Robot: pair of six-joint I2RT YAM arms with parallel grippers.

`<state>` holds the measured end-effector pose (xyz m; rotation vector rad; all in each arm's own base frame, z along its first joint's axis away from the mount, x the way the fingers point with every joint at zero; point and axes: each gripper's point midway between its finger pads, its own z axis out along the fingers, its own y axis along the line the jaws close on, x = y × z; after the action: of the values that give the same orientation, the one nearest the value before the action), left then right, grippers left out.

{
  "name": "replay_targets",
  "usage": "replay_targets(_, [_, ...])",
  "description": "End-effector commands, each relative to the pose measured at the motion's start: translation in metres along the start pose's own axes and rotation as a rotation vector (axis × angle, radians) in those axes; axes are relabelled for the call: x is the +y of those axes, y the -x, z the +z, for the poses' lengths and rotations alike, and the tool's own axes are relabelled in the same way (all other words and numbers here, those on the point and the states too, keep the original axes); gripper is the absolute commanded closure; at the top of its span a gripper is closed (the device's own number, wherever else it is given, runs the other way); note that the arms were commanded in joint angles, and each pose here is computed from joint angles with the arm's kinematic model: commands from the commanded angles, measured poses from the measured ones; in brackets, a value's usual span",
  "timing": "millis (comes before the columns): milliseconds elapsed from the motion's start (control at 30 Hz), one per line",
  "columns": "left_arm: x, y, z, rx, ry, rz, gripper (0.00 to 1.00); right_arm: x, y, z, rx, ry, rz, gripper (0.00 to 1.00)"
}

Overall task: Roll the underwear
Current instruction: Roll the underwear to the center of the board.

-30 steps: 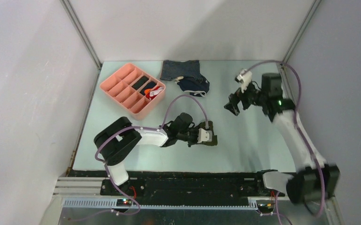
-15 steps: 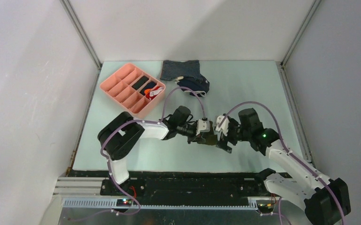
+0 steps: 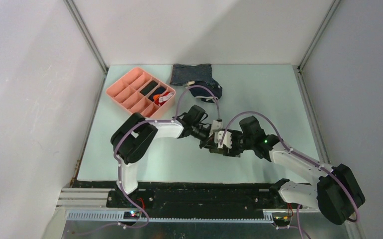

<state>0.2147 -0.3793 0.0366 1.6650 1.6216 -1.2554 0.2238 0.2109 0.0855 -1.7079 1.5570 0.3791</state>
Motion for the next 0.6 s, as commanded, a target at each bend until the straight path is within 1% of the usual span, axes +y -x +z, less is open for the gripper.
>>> replay_targets(0, [-0.056,-0.095,0.000,0.276,-0.112,-0.387,1.00,-0.001,0.018,0.010,-0.090,0.012,-0.201,0.35])
replay_targets(33, [-0.054,-0.096,-0.001,0.276,-0.110,-0.399,1.00,0.001,0.018,0.011,-0.089,0.019,-0.235,0.34])
replay_targets(100, [-0.052,-0.096,-0.003,0.275,-0.108,-0.420,1.00,0.005,0.012,0.015,-0.074,0.025,-0.253,0.31])
replay_targets(200, [-0.051,-0.094,-0.005,0.277,-0.115,-0.444,1.00,0.004,0.002,0.023,-0.048,0.012,-0.231,0.24])
replay_targets(333, [-0.047,-0.093,-0.007,0.275,-0.116,-0.473,1.00,-0.005,-0.005,0.036,-0.016,-0.027,-0.190,0.20])
replay_targets(433, [-0.043,-0.091,-0.010,0.266,-0.115,-0.498,1.00,-0.010,-0.010,0.045,-0.001,-0.043,-0.185,0.24])
replay_targets(567, [-0.039,-0.088,-0.016,0.257,-0.116,-0.535,1.00,-0.007,-0.019,0.051,0.033,-0.034,-0.153,0.38])
